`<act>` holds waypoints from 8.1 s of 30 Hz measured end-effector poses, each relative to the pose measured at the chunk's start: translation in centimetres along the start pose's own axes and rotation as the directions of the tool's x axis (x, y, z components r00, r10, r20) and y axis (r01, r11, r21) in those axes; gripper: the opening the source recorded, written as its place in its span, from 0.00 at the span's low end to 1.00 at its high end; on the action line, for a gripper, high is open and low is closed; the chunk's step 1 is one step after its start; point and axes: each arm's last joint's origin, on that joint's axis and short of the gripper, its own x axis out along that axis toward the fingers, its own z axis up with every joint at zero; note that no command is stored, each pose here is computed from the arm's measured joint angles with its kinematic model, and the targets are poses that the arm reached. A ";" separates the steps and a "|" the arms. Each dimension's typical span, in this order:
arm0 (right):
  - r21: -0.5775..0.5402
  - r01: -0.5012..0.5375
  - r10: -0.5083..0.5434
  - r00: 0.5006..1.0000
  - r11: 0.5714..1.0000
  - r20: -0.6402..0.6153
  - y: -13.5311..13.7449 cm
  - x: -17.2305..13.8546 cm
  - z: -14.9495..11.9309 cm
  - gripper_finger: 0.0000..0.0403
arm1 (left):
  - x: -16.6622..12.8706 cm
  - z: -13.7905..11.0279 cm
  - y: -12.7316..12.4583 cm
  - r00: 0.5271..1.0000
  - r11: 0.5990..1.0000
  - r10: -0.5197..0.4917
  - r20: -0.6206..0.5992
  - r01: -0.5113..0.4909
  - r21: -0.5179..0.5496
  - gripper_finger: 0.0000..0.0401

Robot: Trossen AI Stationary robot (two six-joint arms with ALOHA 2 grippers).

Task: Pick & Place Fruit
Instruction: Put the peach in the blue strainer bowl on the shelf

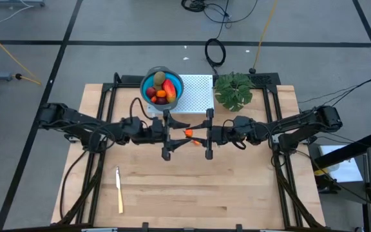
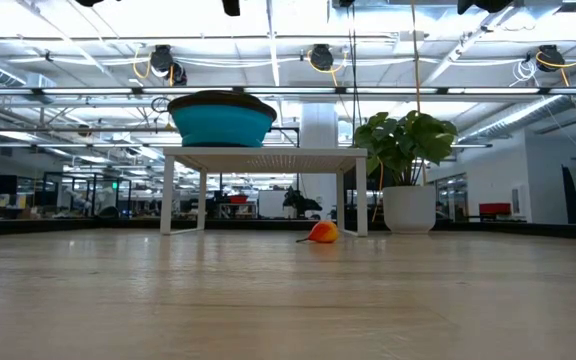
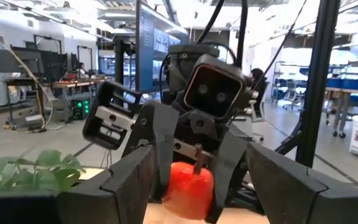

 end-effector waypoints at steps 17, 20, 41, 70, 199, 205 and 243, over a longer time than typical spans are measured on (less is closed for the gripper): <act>0.000 -0.002 0.002 1.000 1.000 -0.001 0.0 0.0 0.0 0.30 | 0.1 0.0 0.0 1.000 1.000 0.018 -0.009 -0.018 -0.003 0.23; 0.000 -0.003 0.003 1.000 1.000 0.000 0.0 0.0 0.0 0.30 | 0.1 0.0 0.0 1.000 1.000 0.008 -0.008 -0.008 -0.002 0.17; 0.128 0.007 0.000 0.999 0.992 -0.054 -0.2 0.0 -0.6 0.49 | 0.1 -0.1 0.0 1.000 1.000 -0.009 -0.018 0.009 -0.002 0.06; 0.238 0.035 0.057 0.927 0.971 -0.370 -0.6 -3.2 -0.8 0.37 | -2.2 2.7 5.4 0.935 0.934 0.351 -0.056 -0.346 0.090 0.08; 0.280 -0.092 0.173 0.944 0.955 -0.281 0.6 -5.7 -3.0 0.06 | -15.1 5.9 5.4 0.901 0.956 0.281 -0.329 -0.295 0.010 0.02; 0.256 -0.111 0.203 0.907 0.960 -0.369 0.6 -3.7 -2.6 0.08 | -16.5 4.8 4.6 0.937 0.971 0.225 -0.269 -0.237 -0.013 0.01; 0.190 -0.002 0.146 0.647 0.982 -0.748 2.1 0.7 -14.0 0.63 | -20.6 1.9 3.9 0.961 0.984 0.147 -0.233 -0.165 -0.061 0.05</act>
